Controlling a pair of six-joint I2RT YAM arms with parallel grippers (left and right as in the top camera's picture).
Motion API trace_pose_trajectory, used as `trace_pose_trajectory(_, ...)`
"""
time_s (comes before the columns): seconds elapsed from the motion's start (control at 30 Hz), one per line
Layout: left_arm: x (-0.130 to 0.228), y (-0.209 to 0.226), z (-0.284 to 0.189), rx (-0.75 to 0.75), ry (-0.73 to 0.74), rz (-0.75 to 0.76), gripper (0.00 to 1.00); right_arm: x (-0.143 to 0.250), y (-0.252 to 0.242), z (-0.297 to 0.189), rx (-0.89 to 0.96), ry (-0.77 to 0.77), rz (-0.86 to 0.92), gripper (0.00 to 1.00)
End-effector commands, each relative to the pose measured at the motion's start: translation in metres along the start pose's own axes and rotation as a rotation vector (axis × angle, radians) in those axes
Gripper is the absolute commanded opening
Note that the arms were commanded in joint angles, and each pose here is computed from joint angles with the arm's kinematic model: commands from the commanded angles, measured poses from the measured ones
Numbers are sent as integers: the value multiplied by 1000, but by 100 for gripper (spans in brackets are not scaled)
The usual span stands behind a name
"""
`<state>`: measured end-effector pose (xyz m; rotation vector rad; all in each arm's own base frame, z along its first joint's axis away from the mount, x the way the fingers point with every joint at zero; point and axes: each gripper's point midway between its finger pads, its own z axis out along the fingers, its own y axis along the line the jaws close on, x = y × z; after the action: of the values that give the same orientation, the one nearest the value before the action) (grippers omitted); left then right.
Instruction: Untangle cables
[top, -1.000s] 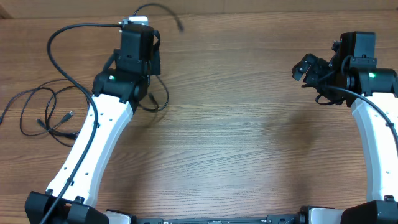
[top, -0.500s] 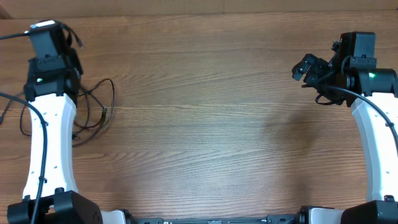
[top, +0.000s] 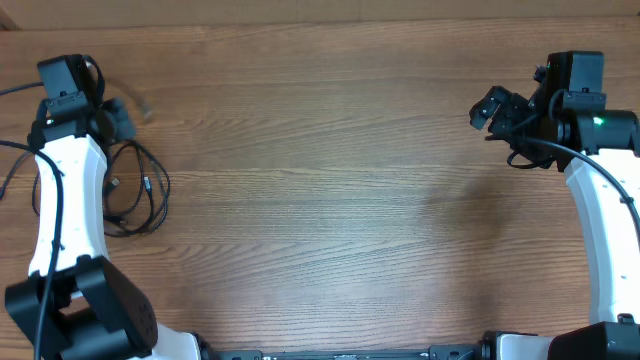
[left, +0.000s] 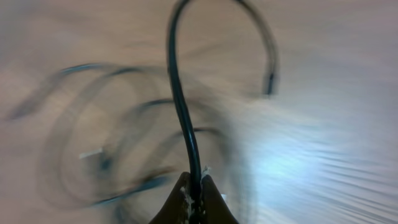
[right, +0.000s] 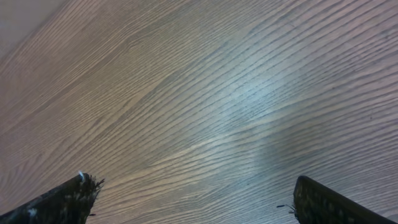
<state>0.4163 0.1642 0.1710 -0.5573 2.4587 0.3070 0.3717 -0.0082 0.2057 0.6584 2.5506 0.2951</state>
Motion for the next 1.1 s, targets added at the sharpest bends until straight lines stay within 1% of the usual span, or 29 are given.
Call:
trace_pose_trajectory(0.0,-24,-129,-95,698,-133,67,4,-1,0,-1,-2,-6,5,100)
trace_pose_trajectory(0.03,-25,-148,-117,793,-156,87,4,-1,0,-1,-2,-6,5,100)
trace_pose_trajectory(0.07,-26,-159,-130,834,-171,89,4,-1,0,-1,-2,-6,5,100)
trace_pose_trajectory(0.13,-28,-186,-172,909,-235,115,4,-1,0,-1,-2,-6,5,100)
trace_pose_trajectory(0.17,-28,-193,-186,926,-263,137,4,-1,0,-1,-2,-6,5,100)
trace_pose_trajectory(0.2,-25,-204,-206,913,-306,169,4,-1,0,-1,-2,-6,5,100)
trace_pose_trajectory(0.23,-23,-208,-210,889,-319,178,4,-1,0,-1,-2,-6,5,100)
trace_pose_trajectory(0.27,-12,-218,-208,811,-312,200,4,-1,0,-1,-2,-6,5,100)
trace_pose_trajectory(0.3,0,-224,-200,765,-274,216,4,-1,0,-1,-2,-6,5,100)
trace_pose_trajectory(0.33,24,-235,-182,716,-181,242,4,-1,0,-1,-2,-6,5,100)
trace_pose_trajectory(0.37,38,-243,-173,707,-130,266,4,-1,0,-1,-2,-6,5,100)
trace_pose_trajectory(0.43,99,-275,-122,659,100,368,4,-1,0,-1,-2,-6,5,100)
trace_pose_trajectory(0.5,127,-272,-83,539,200,407,4,-1,0,-1,-2,-6,5,100)
trace_pose_trajectory(0.53,128,-269,-79,519,205,411,6,-1,0,-1,-2,-6,5,100)
trace_pose_trajectory(0.57,127,-263,-74,477,200,415,61,-1,0,-1,-2,-6,5,100)
trace_pose_trajectory(0.6,128,-262,-75,475,207,417,82,-1,0,-1,-2,-6,5,100)
trace_pose_trajectory(0.63,131,-264,-78,496,224,419,81,-1,0,-1,-2,-6,5,100)
trace_pose_trajectory(0.67,139,-267,-82,525,255,431,75,-1,0,-1,-2,-6,5,100)
trace_pose_trajectory(0.7,146,-262,-82,503,281,444,72,-1,0,-1,-2,-6,5,100)
trace_pose_trajectory(0.73,150,-246,-78,425,301,461,74,-1,0,-1,-2,-6,5,100)
trace_pose_trajectory(0.77,155,-237,-76,382,326,473,75,-1,0,-1,-2,-6,5,100)
trace_pose_trajectory(0.8,164,-233,-80,388,369,480,61,-1,0,-1,-2,-6,5,100)
trace_pose_trajectory(0.83,177,-235,-87,426,430,483,37,-1,0,-1,-2,-6,5,100)
trace_pose_trajectory(0.87,193,-237,-98,469,506,491,31,-1,0,-1,-2,-6,5,100)
trace_pose_trajectory(0.9,210,-232,-106,460,571,519,33,-1,0,-1,-2,-6,5,100)
trace_pose_trajectory(0.93,222,-228,-110,442,606,549,36,-1,0,-1,-2,-6,5,100)
trace_pose_trajectory(0.97,237,-224,-113,417,640,589,40,-1,0,-1,-2,-6,5,100)
trace_pose_trajectory(1.0,254,-221,-114,401,671,627,47,-1,0,-1,-2,-6,5,100)
trace_pose_trajectory(1.07,275,-217,-114,385,709,671,49,-1,0,-1,-2,-6,5,100)
